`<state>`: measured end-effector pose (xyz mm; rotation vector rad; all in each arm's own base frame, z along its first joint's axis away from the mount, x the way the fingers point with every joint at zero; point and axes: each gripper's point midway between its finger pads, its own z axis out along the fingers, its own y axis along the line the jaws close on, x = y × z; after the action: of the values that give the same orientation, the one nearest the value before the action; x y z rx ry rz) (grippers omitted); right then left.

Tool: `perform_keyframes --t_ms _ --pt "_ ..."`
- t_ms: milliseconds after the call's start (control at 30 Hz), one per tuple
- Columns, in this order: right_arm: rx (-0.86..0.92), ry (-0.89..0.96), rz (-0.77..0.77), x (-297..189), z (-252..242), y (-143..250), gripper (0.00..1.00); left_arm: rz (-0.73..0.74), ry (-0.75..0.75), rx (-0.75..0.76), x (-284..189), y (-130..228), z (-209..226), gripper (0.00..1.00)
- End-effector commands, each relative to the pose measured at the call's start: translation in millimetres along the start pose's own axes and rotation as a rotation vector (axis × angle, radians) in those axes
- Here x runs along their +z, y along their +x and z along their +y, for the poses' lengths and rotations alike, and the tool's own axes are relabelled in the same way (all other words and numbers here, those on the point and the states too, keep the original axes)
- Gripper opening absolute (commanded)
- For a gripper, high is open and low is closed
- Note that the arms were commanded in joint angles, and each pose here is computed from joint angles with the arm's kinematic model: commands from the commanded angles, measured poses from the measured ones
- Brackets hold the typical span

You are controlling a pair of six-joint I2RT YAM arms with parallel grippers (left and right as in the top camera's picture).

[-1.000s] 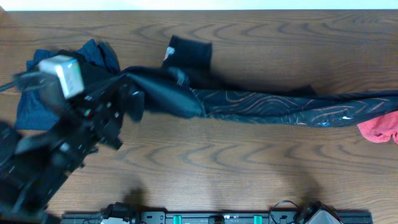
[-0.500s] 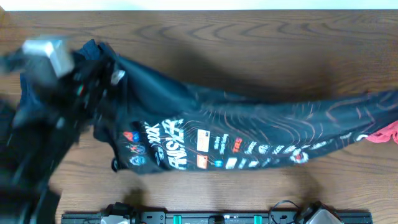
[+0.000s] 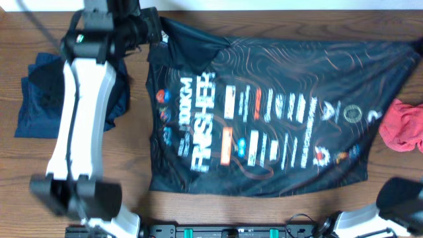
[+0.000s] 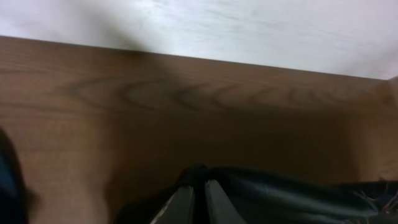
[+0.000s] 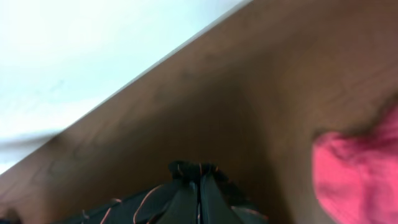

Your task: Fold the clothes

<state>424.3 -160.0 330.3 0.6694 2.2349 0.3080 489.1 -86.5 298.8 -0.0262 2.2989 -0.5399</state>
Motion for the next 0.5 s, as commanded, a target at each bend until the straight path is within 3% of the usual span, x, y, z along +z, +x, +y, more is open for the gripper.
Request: perform_keyframes --t_ms 0,133,300,367,467 --pt "-0.041 -0.063 -0.075 14.5 28.8 -19.0 0.01 -0.128 0.031 0.135 -16.3 -48.9 -8.3 0.06" --pt "0.018 -0.145 -0.287 0.5 54.9 -69.2 0.01 -0.397 0.04 0.249 -52.5 -121.7 -26.5 0.06" --pt "0.121 -0.098 -0.52 -42.4 51.4 -112.4 0.01 -0.687 0.059 0.262 -134.5 -189.7 -43.6 0.06" --pt "0.125 -0.062 -0.562 -54.4 47.3 -116.9 0.01 -0.71 0.07 0.263 -151.6 -194.8 -45.1 0.06" --pt "0.082 -0.027 -0.528 -53.7 44.4 -107.6 0.01 -0.601 0.104 0.241 -145.1 -174.0 -43.5 0.06"
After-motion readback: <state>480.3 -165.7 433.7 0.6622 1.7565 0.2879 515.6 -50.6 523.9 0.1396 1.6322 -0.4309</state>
